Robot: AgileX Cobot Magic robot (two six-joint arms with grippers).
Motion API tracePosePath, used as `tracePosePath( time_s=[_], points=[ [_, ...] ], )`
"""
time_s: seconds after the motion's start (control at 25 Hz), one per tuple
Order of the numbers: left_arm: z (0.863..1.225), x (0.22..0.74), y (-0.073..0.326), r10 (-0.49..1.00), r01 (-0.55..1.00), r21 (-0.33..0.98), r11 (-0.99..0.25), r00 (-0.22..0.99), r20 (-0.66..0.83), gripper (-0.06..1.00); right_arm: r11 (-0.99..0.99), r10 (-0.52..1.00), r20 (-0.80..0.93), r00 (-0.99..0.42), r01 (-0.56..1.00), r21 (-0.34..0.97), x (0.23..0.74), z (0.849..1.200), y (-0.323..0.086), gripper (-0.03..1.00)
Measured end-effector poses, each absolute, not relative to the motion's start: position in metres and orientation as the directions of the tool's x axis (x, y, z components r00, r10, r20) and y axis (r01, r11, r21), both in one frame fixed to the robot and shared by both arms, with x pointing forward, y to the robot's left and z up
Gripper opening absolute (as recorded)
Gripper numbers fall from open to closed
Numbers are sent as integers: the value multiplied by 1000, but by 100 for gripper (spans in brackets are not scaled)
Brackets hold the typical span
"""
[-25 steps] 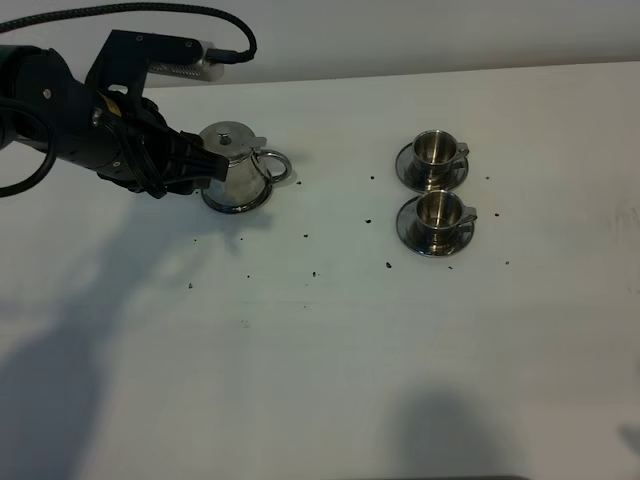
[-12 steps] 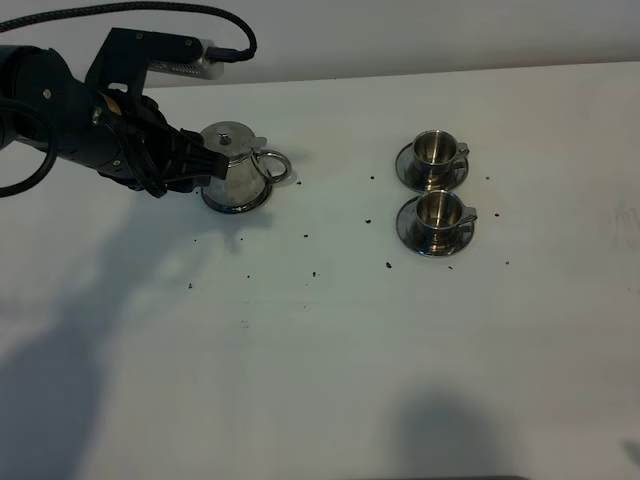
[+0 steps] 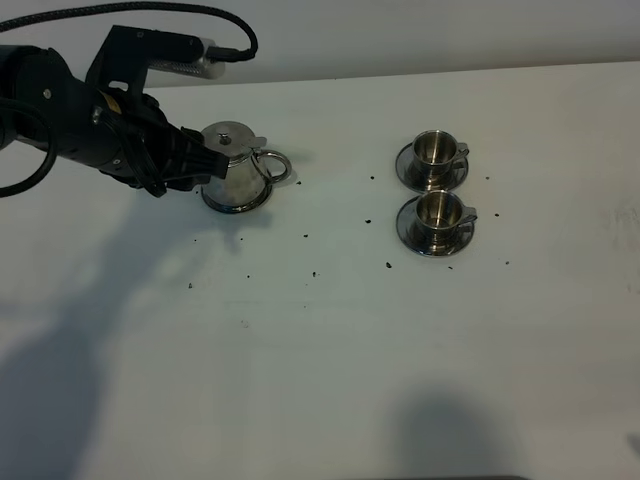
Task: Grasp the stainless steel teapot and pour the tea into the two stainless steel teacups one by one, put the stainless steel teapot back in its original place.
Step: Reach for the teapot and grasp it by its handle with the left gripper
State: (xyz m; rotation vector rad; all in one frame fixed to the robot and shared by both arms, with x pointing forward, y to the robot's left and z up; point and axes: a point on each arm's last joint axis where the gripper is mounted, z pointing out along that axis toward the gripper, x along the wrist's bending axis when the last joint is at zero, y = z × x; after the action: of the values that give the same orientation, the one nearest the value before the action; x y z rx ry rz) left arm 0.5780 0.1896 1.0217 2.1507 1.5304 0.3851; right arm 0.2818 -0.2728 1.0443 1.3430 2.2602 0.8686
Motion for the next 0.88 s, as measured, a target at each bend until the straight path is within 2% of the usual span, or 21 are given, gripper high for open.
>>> tracePosePath(
  time_s=[0.4, 0.56, 0.88],
  points=[
    [1023, 581, 189, 940, 791, 554, -261, 338, -39, 53, 158, 973, -47, -228, 501, 851, 244, 1052, -284, 42],
    [1024, 581, 189, 941, 789, 557, -260, 337, -38, 53, 148, 977, -60, -207, 438, 887, 232, 1052, -284, 42],
    [1027, 583, 186, 937, 777, 578, -248, 344, -59, 53, 146, 976, -59, -207, 434, 889, 231, 1052, -284, 42]
  ],
)
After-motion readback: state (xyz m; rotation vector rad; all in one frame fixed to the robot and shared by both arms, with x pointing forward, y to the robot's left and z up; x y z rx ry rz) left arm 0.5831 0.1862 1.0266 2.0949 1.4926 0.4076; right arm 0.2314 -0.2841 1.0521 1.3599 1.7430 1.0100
